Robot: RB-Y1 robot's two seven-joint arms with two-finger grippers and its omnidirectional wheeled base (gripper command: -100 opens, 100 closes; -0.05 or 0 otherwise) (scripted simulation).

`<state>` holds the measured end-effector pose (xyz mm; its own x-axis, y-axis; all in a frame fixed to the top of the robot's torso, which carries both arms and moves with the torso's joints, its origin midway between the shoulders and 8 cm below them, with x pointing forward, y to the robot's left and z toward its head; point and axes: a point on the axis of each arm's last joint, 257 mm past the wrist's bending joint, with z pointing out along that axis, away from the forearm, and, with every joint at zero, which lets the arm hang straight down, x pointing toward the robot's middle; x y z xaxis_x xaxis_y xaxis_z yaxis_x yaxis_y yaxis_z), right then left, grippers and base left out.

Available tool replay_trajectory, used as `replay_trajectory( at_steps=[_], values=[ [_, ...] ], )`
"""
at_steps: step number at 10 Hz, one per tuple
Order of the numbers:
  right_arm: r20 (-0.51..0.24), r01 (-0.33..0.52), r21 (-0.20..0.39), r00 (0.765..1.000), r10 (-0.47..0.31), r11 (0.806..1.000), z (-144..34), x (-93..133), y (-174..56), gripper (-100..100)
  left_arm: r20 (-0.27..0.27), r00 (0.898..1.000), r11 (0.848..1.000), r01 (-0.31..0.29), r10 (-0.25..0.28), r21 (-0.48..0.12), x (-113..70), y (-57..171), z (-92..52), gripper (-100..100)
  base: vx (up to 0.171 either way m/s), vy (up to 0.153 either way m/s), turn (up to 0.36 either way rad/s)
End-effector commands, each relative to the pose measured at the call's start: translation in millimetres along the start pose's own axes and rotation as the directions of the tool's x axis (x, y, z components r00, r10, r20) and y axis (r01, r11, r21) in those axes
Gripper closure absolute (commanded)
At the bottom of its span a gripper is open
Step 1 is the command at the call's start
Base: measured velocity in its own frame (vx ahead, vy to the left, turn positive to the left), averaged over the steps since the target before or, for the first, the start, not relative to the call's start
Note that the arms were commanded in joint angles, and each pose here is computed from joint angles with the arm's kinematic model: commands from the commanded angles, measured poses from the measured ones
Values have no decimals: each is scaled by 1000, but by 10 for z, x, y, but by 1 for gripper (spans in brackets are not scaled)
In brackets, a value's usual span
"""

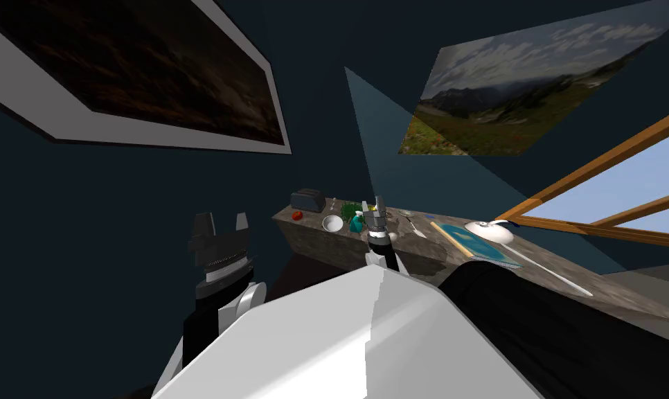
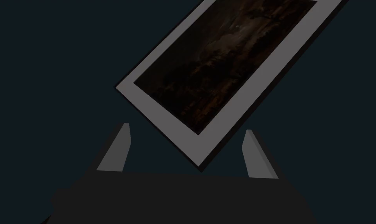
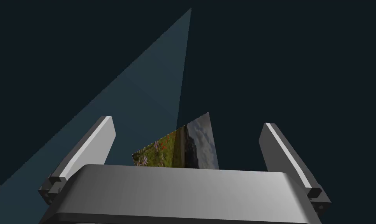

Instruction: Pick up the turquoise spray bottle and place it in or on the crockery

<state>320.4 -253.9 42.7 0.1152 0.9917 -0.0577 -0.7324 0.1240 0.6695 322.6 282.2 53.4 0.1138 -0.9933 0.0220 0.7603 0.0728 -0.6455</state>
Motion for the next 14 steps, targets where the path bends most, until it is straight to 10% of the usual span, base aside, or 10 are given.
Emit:
replay_trajectory(
  at_steps=[1, 8, 14],
  values=[
    [-25, -5, 37, 1000, 6, 999, -42, 7, -110, -100, 0, 1000, 1000, 0, 0, 0, 0, 0, 0, 0, -39, -45, 206],
    [-40, -69, 297, 996, 84, 952, -394, -216, -833, -100, 0, 1000, 1000, 0, 0, 0, 0, 0, 1, 0, -110, -136, 264],
    [140, -232, 548, 973, 186, 804, -959, -769, -1493, -100, 0, 1000, 1000, 0, 0, 0, 0, 1, 0, 0, -154, -151, 379]
  ],
)
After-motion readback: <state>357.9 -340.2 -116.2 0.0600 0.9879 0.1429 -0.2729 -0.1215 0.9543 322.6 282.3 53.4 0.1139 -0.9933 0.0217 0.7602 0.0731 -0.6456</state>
